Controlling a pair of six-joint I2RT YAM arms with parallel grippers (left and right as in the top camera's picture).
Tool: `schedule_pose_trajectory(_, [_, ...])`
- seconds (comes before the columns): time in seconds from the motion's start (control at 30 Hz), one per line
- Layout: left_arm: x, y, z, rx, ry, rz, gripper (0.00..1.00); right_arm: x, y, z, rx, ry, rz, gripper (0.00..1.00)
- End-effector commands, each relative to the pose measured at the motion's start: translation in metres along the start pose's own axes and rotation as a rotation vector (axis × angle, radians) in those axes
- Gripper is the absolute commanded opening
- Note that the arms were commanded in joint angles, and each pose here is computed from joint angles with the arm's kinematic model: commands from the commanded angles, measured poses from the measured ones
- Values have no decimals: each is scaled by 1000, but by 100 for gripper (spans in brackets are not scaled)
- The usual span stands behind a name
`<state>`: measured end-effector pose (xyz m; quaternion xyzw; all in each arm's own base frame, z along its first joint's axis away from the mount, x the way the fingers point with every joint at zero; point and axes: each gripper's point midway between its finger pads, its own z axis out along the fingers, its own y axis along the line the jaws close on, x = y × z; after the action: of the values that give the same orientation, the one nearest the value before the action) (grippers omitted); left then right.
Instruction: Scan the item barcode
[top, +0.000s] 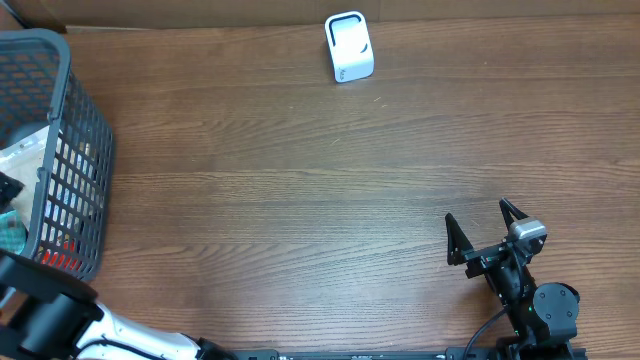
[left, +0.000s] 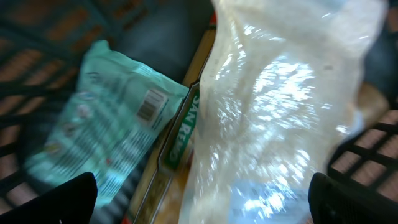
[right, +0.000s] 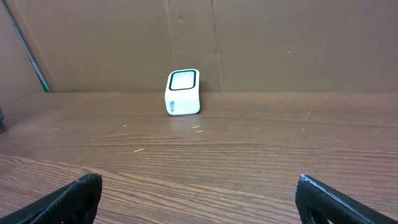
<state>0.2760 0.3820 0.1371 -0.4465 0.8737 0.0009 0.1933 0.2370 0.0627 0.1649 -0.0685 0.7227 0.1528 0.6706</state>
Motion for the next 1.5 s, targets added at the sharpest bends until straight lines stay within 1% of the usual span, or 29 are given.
schedule_pose_trajectory(0.0, [2, -7, 31, 63, 37, 35, 99, -8, 0, -1, 2, -22, -1, 100])
schedule_pose_trajectory(0.17, [-1, -18, 60, 124, 38, 81, 100, -8, 0, -1, 2, -22, -1, 100])
schedule_pose_trajectory(0.43, [-6, -46, 90, 150, 26, 149, 100, -8, 0, -1, 2, -22, 0, 100])
schedule_pose_trajectory(0.7, [-11, -79, 97, 172, -1, 211, 100, -8, 0, -1, 2, -22, -1, 100])
schedule_pose_trajectory(0.97, [-8, -93, 99, 182, 3, 221, 100, -8, 0, -1, 2, -22, -1, 100])
schedule_pose_trajectory(1.07, [-3, -99, 101, 186, 17, 230, 85, -8, 0, -1, 2, -22, -1, 100])
schedule_pose_trajectory(1.13, [3, -101, 106, 188, 30, 235, 72, -8, 0, -1, 2, -22, -1, 100])
schedule_pose_trajectory(1.17, [6, -102, 109, 188, 34, 237, 70, -8, 0, -1, 2, -22, -1, 100])
schedule_pose_trajectory(1.23, [12, -102, 115, 186, 45, 238, 71, -8, 0, -1, 2, -22, -1, 100])
schedule_pose_trajectory(1.37, [28, -98, 130, 186, 66, 236, 82, -8, 0, -1, 2, -22, -1, 100])
schedule_pose_trajectory(1.43, [34, -97, 136, 185, 72, 234, 83, -8, 0, -1, 2, -22, -1, 100])
schedule_pose_trajectory(1.47, [37, -96, 139, 185, 76, 234, 82, -8, 0, -1, 2, -22, -1, 100])
